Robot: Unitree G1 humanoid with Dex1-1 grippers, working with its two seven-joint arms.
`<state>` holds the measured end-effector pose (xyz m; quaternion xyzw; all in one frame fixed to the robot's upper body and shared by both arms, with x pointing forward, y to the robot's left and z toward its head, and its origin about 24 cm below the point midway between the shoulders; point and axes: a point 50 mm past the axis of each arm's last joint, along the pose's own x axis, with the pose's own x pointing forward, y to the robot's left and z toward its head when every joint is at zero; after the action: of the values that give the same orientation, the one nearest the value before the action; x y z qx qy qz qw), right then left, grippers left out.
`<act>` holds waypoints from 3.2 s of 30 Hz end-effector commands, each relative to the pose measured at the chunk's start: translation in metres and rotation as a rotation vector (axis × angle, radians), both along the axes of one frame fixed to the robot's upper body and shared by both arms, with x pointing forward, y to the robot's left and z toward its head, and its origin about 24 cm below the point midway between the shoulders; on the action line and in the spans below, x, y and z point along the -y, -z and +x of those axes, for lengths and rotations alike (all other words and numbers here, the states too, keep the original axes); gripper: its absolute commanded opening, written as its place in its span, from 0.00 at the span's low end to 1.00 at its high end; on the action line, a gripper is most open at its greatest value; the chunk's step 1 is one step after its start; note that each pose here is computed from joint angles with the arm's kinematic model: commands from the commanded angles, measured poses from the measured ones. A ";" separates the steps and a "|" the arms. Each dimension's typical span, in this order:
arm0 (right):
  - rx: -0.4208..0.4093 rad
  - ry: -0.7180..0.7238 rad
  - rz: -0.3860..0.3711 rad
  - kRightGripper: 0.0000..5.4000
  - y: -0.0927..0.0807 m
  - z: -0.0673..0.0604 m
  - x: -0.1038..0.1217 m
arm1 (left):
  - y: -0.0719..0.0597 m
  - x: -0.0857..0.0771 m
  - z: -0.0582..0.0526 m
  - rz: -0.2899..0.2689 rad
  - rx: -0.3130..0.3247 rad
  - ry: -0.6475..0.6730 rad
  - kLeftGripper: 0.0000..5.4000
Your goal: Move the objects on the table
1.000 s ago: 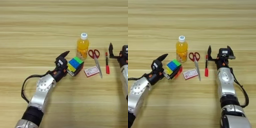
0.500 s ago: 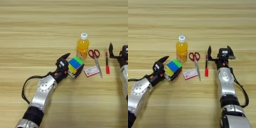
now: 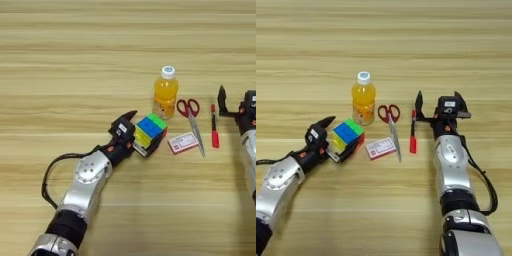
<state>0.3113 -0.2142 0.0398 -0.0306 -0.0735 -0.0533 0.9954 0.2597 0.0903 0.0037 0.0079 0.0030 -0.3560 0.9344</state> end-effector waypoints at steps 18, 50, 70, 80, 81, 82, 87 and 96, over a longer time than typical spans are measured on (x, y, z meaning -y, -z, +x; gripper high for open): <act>0.004 0.007 0.004 1.00 -0.003 0.002 -0.001 | 0.013 0.001 0.003 0.046 -0.077 0.014 1.00; 0.002 0.003 0.005 1.00 -0.002 0.003 -0.002 | 0.005 0.003 0.001 0.030 -0.034 0.031 1.00; 0.002 0.004 0.007 1.00 -0.002 0.003 -0.003 | 0.006 0.003 0.001 0.028 -0.045 0.038 0.78; 0.001 0.004 0.007 1.00 -0.002 0.003 -0.003 | 0.006 0.003 0.001 0.023 -0.042 0.040 0.60; 0.001 0.004 0.007 1.00 -0.002 0.003 -0.002 | 0.006 0.002 0.001 0.023 -0.042 0.038 0.60; 0.001 0.005 0.006 1.00 -0.002 0.003 -0.002 | 0.005 0.002 0.001 0.024 -0.041 0.037 0.60; 0.000 0.005 0.006 1.00 -0.002 0.003 -0.002 | 0.002 -0.009 0.004 0.027 -0.027 -0.003 0.60; -0.001 0.006 0.005 1.00 -0.002 0.003 -0.003 | -0.005 -0.035 0.008 0.037 0.001 -0.079 0.60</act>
<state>0.3114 -0.2130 0.0394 -0.0291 -0.0731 -0.0546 0.9954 0.2674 0.1175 0.0058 0.0249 0.0128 -0.3287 0.9440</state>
